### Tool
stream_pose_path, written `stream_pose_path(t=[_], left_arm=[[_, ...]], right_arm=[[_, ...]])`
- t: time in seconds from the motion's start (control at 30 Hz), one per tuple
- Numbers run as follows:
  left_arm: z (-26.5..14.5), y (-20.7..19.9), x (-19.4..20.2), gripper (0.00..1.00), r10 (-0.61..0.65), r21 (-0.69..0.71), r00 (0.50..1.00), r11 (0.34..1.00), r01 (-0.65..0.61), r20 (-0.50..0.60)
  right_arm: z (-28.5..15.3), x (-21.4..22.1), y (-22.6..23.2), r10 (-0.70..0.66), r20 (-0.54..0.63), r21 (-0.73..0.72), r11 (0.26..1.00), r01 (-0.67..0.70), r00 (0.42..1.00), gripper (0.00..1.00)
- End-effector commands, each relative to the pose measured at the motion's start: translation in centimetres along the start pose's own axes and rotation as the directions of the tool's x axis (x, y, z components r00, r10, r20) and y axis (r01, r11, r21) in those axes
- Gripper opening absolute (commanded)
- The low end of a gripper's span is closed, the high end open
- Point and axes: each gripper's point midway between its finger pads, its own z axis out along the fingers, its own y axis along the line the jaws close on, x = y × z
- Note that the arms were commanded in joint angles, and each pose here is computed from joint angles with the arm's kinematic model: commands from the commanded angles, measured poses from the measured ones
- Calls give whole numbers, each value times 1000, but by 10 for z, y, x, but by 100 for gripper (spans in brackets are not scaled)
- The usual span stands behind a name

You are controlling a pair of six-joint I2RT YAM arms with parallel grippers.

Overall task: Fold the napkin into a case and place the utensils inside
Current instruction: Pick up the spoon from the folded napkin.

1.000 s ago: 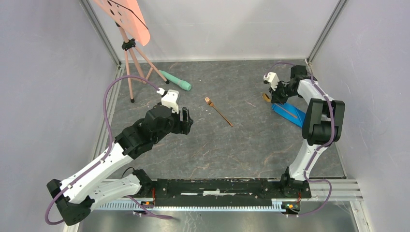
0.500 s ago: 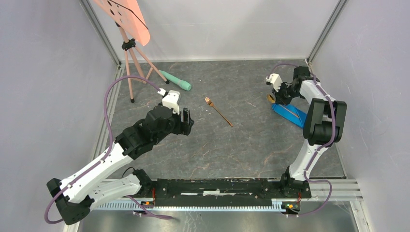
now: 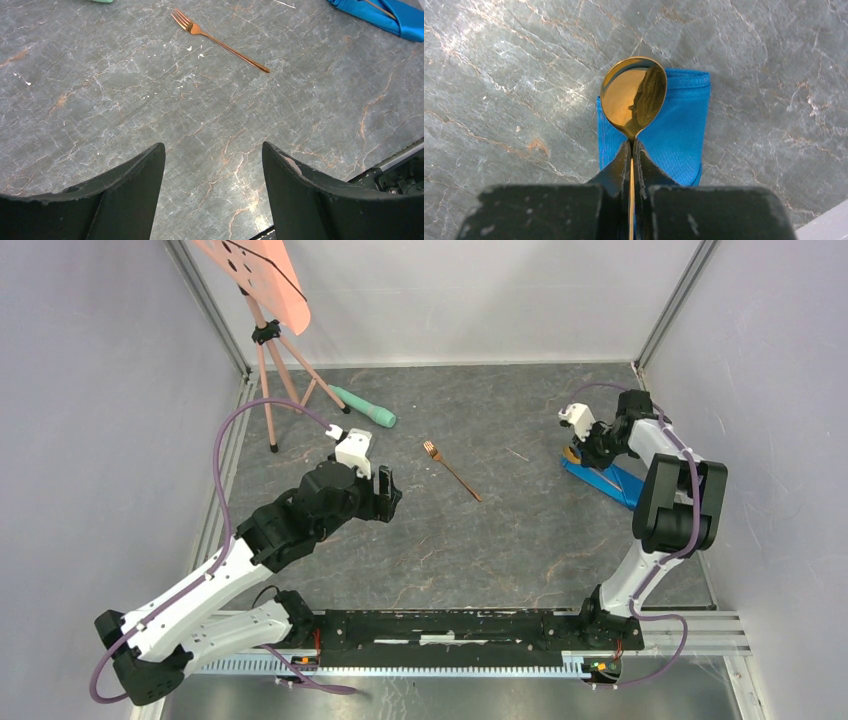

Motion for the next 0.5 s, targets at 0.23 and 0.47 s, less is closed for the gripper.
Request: stream_pose_path(t=[0.23,0.47], left_arm=[[-5,-1,-10,78,39,14,998,999,-40,49],[-4,-1,-10,78,40,13,998,999,-41,46]], right_arm=[[-27,4,-24,-9,-9,155,988,10,1000,0],[-19,11,-27,-38,-23,143,989,41,999,0]])
